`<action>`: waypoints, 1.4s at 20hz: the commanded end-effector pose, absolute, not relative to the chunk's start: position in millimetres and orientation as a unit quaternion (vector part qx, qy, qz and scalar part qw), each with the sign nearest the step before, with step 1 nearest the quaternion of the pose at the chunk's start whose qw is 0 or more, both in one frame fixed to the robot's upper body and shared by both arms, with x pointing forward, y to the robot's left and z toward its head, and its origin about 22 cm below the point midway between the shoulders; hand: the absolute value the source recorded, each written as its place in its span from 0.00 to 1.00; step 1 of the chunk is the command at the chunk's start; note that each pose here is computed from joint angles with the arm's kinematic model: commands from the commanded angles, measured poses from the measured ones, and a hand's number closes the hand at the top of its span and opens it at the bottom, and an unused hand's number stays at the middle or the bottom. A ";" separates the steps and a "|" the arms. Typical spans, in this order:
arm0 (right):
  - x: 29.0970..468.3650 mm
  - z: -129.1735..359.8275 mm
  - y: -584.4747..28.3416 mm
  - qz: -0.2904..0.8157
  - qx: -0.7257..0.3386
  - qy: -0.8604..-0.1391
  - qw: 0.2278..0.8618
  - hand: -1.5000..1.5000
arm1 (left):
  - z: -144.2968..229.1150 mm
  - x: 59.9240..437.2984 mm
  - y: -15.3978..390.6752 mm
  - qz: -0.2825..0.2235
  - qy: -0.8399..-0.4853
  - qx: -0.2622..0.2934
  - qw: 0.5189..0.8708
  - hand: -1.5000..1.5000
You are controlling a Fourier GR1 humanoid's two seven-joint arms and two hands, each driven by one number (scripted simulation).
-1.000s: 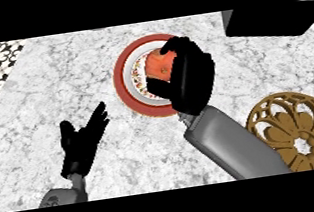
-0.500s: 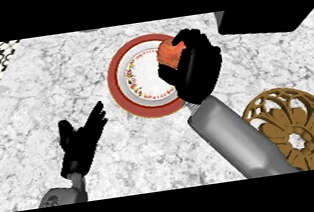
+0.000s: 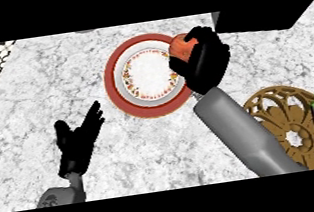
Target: Pick the squash from the placemat and place it in the plate
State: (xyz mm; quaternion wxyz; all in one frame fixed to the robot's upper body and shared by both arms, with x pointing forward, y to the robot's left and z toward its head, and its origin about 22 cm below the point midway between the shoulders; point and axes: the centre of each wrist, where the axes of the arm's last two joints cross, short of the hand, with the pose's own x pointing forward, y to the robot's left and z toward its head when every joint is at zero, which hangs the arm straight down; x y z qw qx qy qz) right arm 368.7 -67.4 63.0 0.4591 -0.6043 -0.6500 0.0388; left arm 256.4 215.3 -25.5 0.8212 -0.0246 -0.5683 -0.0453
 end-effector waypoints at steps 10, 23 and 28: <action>386.2 11.1 -89.8 -0.018 -0.549 -0.521 0.654 0.00 | -16.3 259.7 216.3 -0.059 -0.574 -0.037 0.816 0.50; 377.9 22.2 -73.0 -0.171 -0.454 -0.657 0.577 0.00 | -34.3 250.7 229.9 -0.035 -0.566 -0.017 0.823 0.50; 345.5 12.5 -53.5 -0.176 -0.391 -0.666 0.610 0.00 | -41.2 242.0 223.8 -0.026 -0.560 -0.014 0.828 0.50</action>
